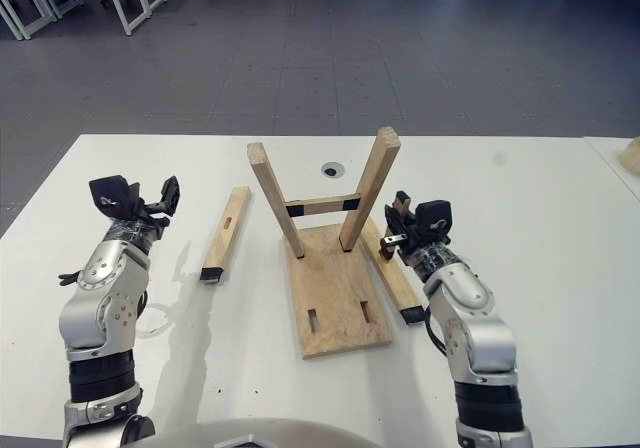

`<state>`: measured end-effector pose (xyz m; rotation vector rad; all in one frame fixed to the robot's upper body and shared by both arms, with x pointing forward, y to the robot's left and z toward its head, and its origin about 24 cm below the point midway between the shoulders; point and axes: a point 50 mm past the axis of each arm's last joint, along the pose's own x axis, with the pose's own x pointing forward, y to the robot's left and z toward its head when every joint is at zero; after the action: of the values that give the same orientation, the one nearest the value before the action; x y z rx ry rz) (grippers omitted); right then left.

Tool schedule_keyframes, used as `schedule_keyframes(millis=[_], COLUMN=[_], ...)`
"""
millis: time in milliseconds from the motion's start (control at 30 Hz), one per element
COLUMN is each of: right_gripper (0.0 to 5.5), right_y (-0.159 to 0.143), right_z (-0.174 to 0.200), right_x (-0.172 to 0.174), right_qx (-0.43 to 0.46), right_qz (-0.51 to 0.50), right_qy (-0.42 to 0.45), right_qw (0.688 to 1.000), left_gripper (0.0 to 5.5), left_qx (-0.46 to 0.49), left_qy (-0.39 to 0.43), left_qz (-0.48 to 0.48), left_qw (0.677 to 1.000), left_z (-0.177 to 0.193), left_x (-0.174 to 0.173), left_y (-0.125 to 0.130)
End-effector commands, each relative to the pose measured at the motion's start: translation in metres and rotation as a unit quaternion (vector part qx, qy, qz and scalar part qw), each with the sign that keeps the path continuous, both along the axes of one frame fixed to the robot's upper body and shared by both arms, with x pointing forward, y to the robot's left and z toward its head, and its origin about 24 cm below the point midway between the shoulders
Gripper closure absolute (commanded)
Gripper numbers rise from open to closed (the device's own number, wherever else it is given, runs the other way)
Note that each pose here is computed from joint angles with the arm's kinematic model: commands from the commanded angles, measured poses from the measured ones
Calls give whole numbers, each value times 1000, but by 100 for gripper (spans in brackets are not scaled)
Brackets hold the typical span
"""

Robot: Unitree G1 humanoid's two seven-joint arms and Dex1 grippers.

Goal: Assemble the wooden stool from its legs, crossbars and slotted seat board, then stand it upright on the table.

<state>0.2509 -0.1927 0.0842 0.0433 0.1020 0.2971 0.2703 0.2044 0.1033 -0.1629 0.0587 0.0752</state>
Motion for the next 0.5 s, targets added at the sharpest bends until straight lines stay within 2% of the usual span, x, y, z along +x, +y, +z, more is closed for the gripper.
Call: schedule_keyframes(millis=[33,267,400,500], right_gripper=[511,511,511,511], right_y=[-3,-12,-21,-28], right_z=[-12,-38,-96,-123], right_x=[0,-10,-61,-82], right_qx=[-5,-19,-25,-31], right_qz=[-8,-25,-73,-104], right_qy=[10,22,82,128], right_qw=[1000,999,994,986], left_gripper=[177,177,177,177], left_qx=[11,11,4,2], left_qy=[2,3,17,22], left_qz=[-8,-17,-21,-26], left_qw=[1000,1000,1000,999], left_z=[-1,-1,-10,-12], left_x=[1,3,-2,-4], left_y=[-1,-6,-11,-15])
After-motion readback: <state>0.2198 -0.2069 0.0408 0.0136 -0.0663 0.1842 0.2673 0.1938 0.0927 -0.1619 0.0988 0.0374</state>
